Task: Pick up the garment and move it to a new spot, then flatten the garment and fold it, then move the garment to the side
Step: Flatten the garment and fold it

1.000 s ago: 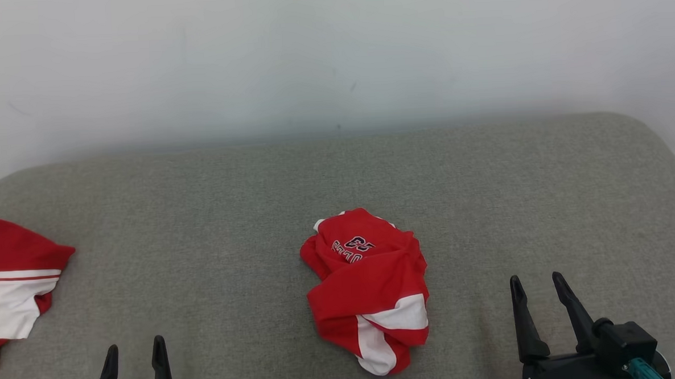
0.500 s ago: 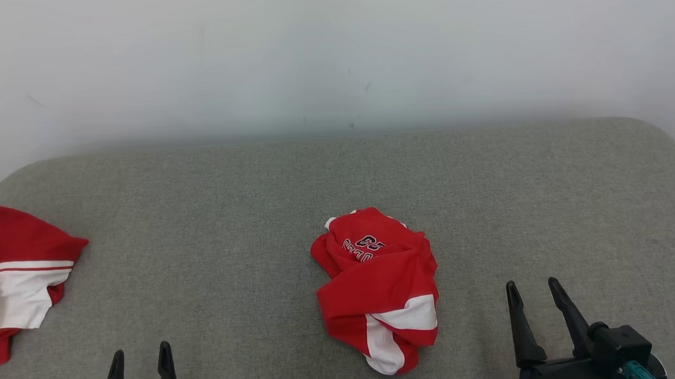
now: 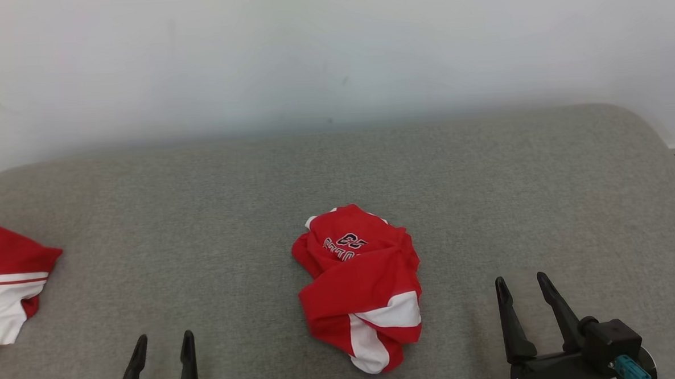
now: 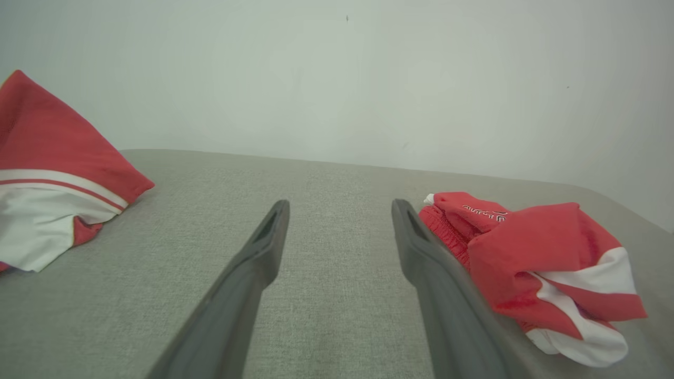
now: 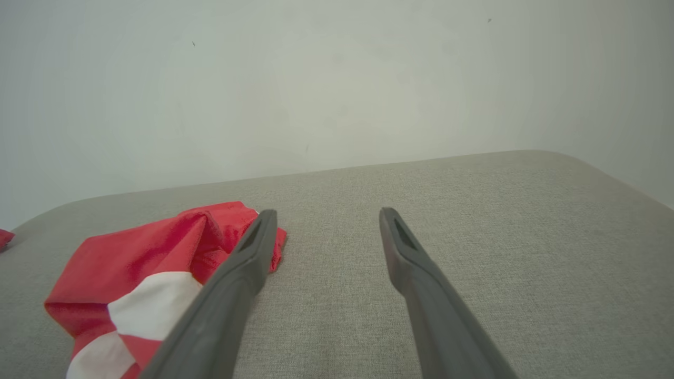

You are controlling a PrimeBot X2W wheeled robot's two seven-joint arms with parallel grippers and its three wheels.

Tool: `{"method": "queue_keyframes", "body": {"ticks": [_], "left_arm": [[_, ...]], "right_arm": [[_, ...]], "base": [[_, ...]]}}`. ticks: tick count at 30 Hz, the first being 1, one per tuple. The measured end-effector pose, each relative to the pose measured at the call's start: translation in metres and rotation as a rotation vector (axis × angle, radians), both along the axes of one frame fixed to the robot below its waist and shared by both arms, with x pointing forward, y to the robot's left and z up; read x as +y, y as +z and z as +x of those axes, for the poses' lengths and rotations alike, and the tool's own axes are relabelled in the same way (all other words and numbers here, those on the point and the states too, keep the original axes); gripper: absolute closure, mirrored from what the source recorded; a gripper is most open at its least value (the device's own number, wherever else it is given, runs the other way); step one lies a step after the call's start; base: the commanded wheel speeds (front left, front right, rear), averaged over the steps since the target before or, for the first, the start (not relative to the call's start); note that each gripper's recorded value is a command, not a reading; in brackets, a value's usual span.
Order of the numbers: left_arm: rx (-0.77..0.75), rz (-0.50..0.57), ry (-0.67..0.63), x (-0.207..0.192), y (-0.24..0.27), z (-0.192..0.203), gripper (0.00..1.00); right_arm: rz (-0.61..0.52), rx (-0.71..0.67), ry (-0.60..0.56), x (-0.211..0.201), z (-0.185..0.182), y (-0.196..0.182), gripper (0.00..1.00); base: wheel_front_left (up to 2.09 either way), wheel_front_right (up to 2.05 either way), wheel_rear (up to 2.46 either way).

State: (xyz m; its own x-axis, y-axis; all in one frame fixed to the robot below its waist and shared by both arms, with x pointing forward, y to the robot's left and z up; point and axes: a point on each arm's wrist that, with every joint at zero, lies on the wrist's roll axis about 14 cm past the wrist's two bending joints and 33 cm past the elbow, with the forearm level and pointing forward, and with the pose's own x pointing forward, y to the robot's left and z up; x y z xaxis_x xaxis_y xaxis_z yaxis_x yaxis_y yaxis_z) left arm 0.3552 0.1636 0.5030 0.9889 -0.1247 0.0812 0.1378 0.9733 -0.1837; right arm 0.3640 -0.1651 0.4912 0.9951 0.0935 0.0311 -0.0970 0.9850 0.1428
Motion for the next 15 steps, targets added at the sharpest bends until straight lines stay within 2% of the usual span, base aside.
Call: {"method": "queue_keyframes", "body": {"ticks": [9, 15], "left_arm": [[0.07, 0.063, -0.214, -0.054, 0.004, 0.059, 0.0], [0.19, 0.176, -0.366, -0.1, 0.0, 0.103, 0.0]], "right_arm": [[0.001, -0.009, -0.047, -0.015, -0.003, 0.004, 0.0], [0.01, -0.012, -0.095, -0.03, -0.007, 0.006, 0.0]], "base": [[0.0, 0.0, 0.0], [0.0, 0.0, 0.0]]}}
